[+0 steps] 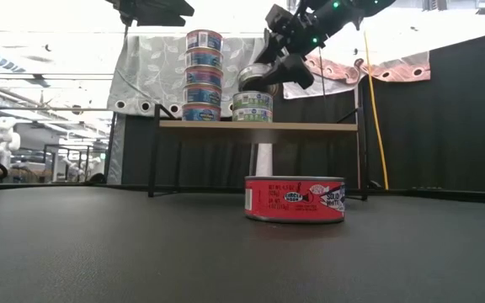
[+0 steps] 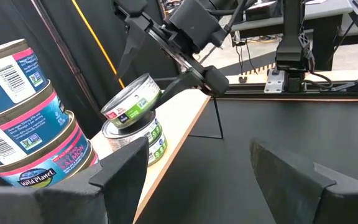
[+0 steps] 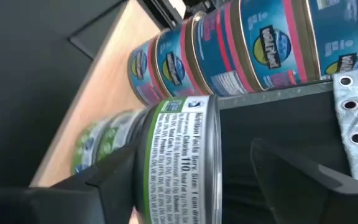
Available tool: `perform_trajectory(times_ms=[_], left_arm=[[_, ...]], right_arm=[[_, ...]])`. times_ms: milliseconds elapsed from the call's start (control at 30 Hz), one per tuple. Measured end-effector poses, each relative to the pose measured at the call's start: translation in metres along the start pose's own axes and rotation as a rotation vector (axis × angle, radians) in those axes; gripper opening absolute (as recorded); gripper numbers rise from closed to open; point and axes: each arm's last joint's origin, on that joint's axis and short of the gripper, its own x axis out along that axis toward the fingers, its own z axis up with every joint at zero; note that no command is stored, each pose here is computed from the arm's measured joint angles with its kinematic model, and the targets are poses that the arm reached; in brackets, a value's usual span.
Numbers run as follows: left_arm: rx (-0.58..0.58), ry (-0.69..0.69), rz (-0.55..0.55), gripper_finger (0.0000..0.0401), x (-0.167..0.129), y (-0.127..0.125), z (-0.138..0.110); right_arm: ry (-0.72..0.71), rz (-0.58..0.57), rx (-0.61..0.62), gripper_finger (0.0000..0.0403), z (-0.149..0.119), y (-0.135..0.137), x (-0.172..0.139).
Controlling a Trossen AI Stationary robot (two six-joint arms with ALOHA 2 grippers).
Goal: Stack canned seafood by type on shelf
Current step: Stack the green tuna can on top of the other green tuna can on the shelf
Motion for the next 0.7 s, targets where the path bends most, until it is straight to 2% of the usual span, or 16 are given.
perform_trajectory(times_ms=[200,467,700], left_arm=[[-0.001,0.0,0.0,0.0281,0.0,0.0,0.0],[-0.001,0.0,-0.003,0.0281,0.0,0.0,0.0],[-0.001,-0.005,-0.045,0.0281,0.0,-0.001,0.0]], right_arm=[[-0.047,-0.002,0.067,0.0317,0.001,-0.003,0.0],[-0.084,0.015,0.176,0.0318,-0.009,-0.009,0.002],[-0.084,0.02,0.201,0.0318,-0.014,-0.011,0.003]])
